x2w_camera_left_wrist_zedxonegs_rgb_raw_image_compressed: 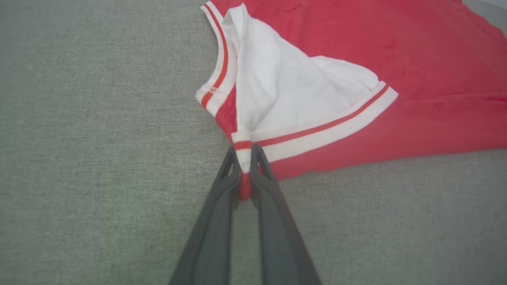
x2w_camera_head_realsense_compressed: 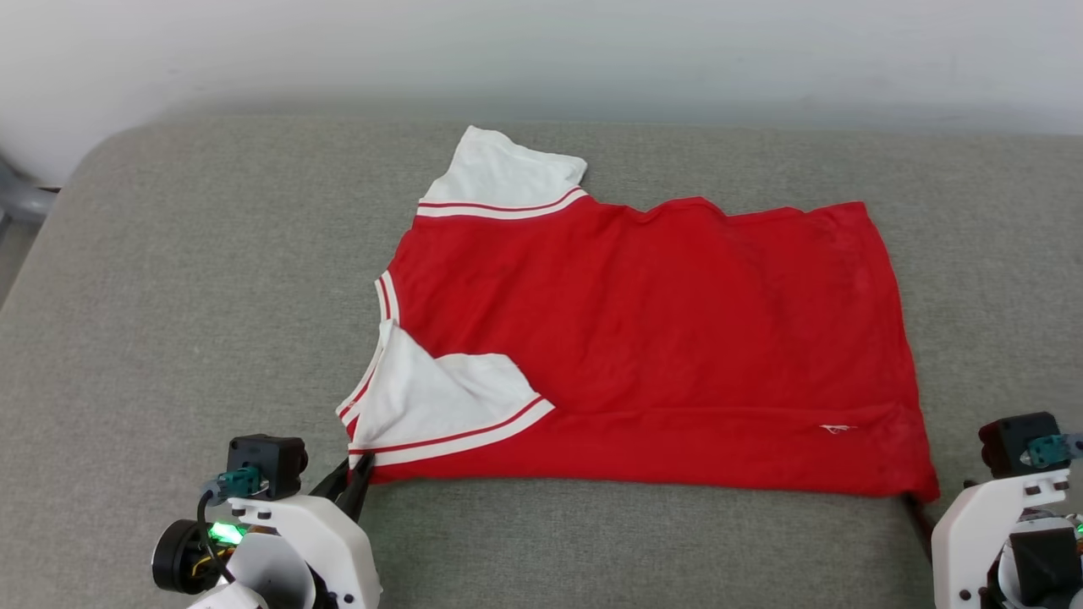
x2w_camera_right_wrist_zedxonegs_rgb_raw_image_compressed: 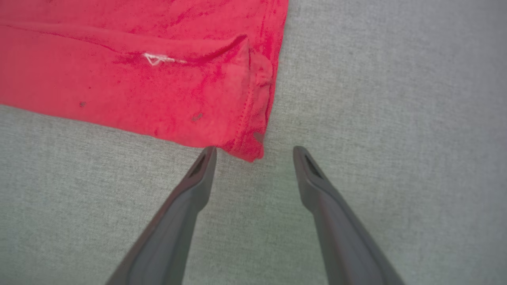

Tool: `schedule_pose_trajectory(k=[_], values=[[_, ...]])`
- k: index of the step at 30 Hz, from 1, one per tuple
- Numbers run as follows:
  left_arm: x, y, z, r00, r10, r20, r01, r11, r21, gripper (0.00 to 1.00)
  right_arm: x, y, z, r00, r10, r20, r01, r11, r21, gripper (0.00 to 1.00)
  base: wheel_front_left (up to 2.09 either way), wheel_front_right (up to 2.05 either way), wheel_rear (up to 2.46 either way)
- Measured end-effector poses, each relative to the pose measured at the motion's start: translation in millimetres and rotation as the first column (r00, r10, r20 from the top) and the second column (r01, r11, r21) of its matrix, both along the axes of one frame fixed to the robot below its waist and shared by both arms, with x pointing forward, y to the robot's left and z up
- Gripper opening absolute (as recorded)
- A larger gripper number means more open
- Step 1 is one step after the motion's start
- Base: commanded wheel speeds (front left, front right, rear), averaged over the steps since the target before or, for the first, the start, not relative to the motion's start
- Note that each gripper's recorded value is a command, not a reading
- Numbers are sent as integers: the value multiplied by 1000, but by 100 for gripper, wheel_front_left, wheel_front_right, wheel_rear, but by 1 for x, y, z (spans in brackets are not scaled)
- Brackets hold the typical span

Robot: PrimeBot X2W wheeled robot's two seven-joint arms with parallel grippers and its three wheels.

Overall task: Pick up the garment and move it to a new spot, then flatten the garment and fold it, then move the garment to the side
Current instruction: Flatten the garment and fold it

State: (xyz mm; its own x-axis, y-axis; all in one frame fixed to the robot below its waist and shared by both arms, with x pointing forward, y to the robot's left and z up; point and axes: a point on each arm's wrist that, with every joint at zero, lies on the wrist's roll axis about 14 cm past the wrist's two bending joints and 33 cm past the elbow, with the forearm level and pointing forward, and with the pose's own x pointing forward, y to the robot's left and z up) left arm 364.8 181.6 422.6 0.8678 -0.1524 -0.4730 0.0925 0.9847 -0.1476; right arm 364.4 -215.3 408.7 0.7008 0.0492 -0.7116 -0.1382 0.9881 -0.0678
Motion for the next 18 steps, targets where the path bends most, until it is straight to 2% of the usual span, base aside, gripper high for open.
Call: schedule_pose_trajectory(k=[6,18], values=[[-2,-4,11,1000,-10,27,10,1000,-14,0,8,1,-19,998,-11,-57,10,1000,-11,100,0,0,0],[-8,-3,0,1000,-11,-13,11,1000,-1,0,17,13,-45,993,-34,-114,40,998,46,100,0,0,0]])
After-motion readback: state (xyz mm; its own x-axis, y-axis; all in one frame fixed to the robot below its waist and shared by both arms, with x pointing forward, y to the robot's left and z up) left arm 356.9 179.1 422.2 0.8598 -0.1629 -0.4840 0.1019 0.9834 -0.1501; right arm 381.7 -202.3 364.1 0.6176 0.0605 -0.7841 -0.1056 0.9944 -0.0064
